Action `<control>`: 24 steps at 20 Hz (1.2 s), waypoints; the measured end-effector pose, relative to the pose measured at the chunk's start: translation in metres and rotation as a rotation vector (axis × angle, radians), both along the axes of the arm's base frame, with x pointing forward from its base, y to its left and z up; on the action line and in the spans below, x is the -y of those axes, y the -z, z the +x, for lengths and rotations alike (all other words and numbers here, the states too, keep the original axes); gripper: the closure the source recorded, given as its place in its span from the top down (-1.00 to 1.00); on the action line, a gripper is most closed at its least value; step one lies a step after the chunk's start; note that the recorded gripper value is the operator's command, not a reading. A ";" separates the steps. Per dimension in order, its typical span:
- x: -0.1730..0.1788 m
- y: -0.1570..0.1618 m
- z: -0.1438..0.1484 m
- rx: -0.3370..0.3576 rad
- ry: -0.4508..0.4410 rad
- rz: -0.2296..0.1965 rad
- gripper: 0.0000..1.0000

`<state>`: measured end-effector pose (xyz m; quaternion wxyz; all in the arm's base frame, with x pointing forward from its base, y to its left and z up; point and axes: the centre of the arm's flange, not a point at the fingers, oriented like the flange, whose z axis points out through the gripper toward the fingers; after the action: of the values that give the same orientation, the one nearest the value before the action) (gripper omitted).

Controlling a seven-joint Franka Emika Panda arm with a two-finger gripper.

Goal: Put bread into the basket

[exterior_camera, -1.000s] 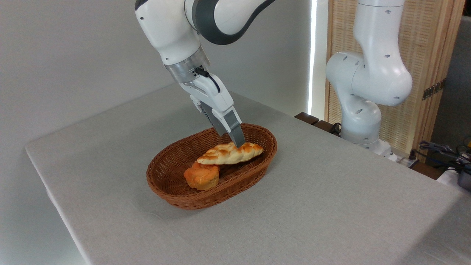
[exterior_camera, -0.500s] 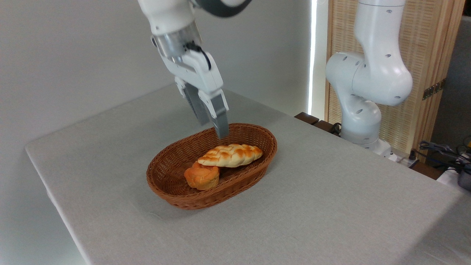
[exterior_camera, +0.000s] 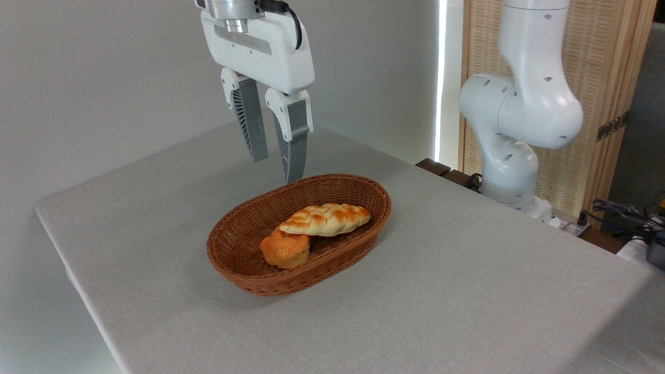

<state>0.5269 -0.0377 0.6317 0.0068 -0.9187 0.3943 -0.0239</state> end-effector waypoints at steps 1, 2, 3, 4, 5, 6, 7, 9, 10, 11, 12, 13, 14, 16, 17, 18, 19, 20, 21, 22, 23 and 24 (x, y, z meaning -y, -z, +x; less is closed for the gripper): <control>-0.001 0.001 0.005 0.005 -0.003 -0.001 1.00; -0.001 0.003 0.009 0.011 -0.003 -0.001 1.00; 0.000 0.004 0.012 0.016 -0.004 -0.001 1.00; 0.000 0.006 0.014 0.017 -0.004 -0.002 1.00; 0.000 0.007 0.015 0.016 -0.005 -0.002 1.00; -0.002 0.007 0.015 0.016 -0.010 -0.002 1.00; -0.005 0.007 0.016 0.017 -0.017 -0.002 1.00; -0.011 0.007 0.016 0.017 -0.029 -0.002 1.00; -0.013 0.007 0.016 0.017 -0.032 -0.002 1.00; -0.014 0.007 0.016 0.017 -0.035 -0.003 1.00; -0.014 0.007 0.016 0.017 -0.042 -0.010 1.00; -0.014 0.007 0.016 0.016 -0.051 -0.020 1.00; -0.013 0.007 0.016 0.015 -0.057 -0.026 1.00; -0.013 0.007 0.016 0.013 -0.068 -0.031 1.00; -0.013 0.007 0.016 0.010 -0.070 -0.032 1.00; -0.013 0.008 0.016 0.005 -0.070 -0.032 1.00; -0.013 0.009 0.015 -0.002 -0.069 -0.032 1.00; -0.013 0.009 0.014 -0.010 -0.069 -0.031 1.00; -0.013 0.010 0.014 -0.015 -0.069 -0.031 1.00; -0.013 0.010 0.013 -0.019 -0.069 -0.030 1.00; -0.013 0.011 0.013 -0.021 -0.069 -0.030 1.00; -0.013 0.011 0.013 -0.022 -0.069 -0.030 1.00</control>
<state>0.5399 -0.0249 0.6210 -0.0104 -0.9319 0.3620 -0.0196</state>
